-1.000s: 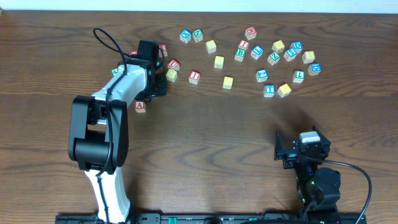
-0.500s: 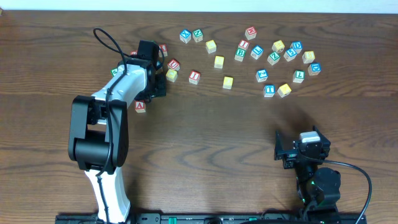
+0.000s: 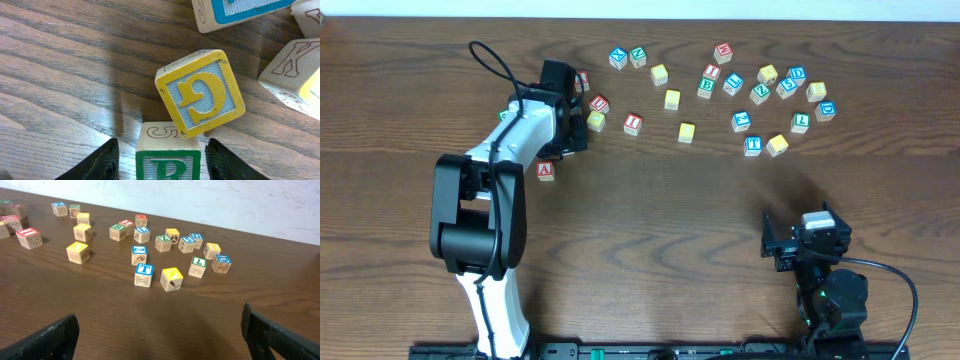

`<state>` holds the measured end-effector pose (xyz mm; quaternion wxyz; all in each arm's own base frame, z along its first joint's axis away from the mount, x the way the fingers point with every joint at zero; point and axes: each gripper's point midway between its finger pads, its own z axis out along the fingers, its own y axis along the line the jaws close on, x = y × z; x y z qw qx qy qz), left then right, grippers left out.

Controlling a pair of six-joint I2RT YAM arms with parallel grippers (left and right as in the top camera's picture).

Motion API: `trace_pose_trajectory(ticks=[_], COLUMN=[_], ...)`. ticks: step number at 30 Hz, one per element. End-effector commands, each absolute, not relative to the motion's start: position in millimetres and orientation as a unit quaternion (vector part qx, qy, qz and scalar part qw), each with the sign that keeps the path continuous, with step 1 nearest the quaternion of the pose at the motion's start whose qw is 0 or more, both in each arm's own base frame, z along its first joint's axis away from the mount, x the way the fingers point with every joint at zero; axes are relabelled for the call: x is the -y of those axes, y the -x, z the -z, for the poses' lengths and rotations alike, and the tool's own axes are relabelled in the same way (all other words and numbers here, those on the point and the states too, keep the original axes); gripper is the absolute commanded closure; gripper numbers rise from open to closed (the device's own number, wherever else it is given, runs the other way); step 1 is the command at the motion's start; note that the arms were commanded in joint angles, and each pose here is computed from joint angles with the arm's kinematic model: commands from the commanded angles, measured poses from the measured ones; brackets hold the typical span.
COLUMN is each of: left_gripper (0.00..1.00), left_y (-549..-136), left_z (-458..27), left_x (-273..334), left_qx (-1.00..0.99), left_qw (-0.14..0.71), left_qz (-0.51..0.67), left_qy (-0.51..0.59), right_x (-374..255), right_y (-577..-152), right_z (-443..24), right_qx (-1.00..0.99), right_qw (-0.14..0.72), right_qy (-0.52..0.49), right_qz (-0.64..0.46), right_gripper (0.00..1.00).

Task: Spell out ROBOT
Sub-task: 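Close the left gripper on the green R block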

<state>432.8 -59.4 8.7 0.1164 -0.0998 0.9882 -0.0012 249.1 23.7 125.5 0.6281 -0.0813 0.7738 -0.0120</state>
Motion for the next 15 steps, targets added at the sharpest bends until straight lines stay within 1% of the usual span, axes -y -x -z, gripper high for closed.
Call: trace_pose_trajectory(ticks=[1,4,6,9,15], left_gripper=[0.47,0.51,0.51,0.56,0.60], left_y=[-439.7,-439.6,-438.9,-438.3,-438.0], left_z=[-16.2,-16.2,-16.0,-15.9,-15.8], left_x=[59.9,59.9,59.8,59.6,59.6], left_qx=[-0.988,-0.988,-0.988,-0.988,-0.988], left_qw=[0.126,0.126,0.124,0.123,0.123], left_qz=[0.002,0.002,0.001,0.001,0.001], left_qy=[0.093,0.093,0.092,0.093,0.092], right_x=[-23.6,-23.5,-23.6,-23.5,-23.6], right_y=[-248.9,-248.9,-248.9,-248.9,-248.9], right_z=[-124.4,-124.4,-124.4,-124.3,-124.3], right_qx=[-0.774,-0.774,-0.774,-0.775,-0.775], right_qw=[0.627,0.627,0.627,0.627,0.627], right_qy=[0.086,0.086,0.086,0.086,0.086], right_qz=[0.015,0.015,0.015,0.015,0.015], right_gripper=[0.01,0.01,0.01,0.01,0.01])
